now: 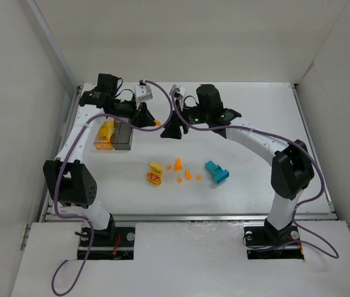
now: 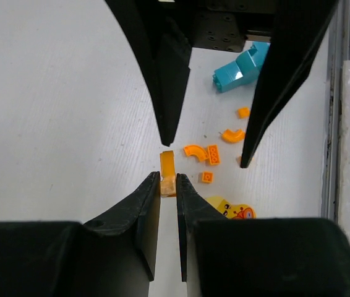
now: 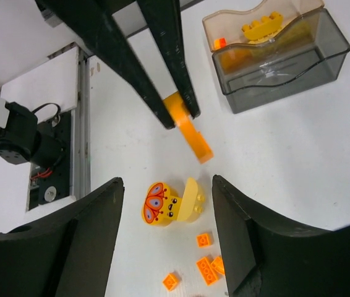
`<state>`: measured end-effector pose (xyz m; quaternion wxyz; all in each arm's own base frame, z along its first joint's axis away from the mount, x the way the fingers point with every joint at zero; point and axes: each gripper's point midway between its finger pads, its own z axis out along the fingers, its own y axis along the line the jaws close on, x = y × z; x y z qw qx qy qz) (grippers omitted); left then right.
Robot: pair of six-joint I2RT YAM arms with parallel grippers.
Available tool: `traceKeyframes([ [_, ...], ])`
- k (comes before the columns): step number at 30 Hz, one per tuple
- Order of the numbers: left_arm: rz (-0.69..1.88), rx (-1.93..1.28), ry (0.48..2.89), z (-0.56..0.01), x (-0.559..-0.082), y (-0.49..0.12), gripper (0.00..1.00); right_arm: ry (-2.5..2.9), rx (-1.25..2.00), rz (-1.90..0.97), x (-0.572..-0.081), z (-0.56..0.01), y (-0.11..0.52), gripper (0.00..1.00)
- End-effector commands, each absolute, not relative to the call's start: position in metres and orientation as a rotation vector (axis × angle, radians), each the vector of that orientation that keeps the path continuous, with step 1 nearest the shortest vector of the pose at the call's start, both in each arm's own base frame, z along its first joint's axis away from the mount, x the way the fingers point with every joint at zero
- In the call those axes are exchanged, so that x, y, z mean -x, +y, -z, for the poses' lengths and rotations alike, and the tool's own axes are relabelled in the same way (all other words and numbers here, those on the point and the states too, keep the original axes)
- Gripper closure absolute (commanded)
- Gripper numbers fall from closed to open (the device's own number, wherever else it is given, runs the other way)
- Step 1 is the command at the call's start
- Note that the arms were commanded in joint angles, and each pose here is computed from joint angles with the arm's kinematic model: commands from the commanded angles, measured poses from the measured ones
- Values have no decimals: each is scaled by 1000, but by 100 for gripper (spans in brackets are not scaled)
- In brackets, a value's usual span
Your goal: Sort the legos into containers by color
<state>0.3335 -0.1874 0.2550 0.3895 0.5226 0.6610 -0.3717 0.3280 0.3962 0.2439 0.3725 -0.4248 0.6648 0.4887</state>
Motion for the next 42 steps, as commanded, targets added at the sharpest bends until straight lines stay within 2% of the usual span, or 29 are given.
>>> traceKeyframes([
  [1, 924, -1280, 1699, -255, -346, -187, 100, 1675, 1120, -1267, -327, -244, 395, 35],
  [2, 934, -1222, 1757, -252, -349, -186, 100, 1675, 1120, -1267, -327, -244, 395, 35],
  [5, 737, -1034, 1862, -250, -388, -160, 100, 1692, 1103, -1253, -332, -240, 390, 35],
  [7, 574, -759, 2010, -243, -416, -127, 100, 1747, 1048, -1197, -344, -232, 384, 35],
  [9, 360, -478, 2064, -239, -447, -79, 100, 1787, 1002, -1155, -351, -228, 382, 35],
  [10, 92, -262, 2118, -232, -460, -31, 100, 1804, 978, -1144, -354, -227, 381, 36],
  [12, -69, -70, 2120, -224, -466, 13, 100, 1846, 940, -1113, -360, -217, 379, 36],
  [15, -176, -39, 2134, -204, -465, 42, 100, 1880, 926, -1112, -363, -208, 380, 36],
  [19, -213, -49, 2173, -179, -466, 47, 100, 1916, 888, -1053, -375, -203, 378, 36],
  [25, -265, -19, 2281, -133, -463, 67, 100, 2130, 826, -912, -389, -155, 365, 36],
  [27, -269, -9, 2306, -123, -459, 72, 92, 2130, 844, -886, -390, -151, 367, 38],
  [29, -259, -27, 2317, -118, -457, 70, 79, 2140, 850, -877, -386, -147, 369, 38],
  [30, -259, -27, 2317, -118, -457, 70, 62, 2152, 851, -876, -384, -142, 368, 38],
  [31, -238, -36, 2316, -118, -458, 67, 54, 2164, 852, -875, -382, -138, 366, 38],
  [34, -196, -55, 2327, -115, -456, 60, 38, 2161, 863, -880, -377, -139, 369, 38],
  [38, -194, -57, 2350, -112, -452, 60, 32, 2166, 851, -855, -380, -137, 367, 31],
  [40, -199, -30, 2372, -112, -448, 61, 31, 2177, 851, -832, -378, -135, 367, 21],
  [41, -227, -5, 2372, -115, -445, 65, 31, 2169, 845, -823, -379, -139, 366, 19],
  [42, -242, 14, 2355, -125, -446, 68, 30, 2183, 841, -811, -379, -137, 364, 12],
])
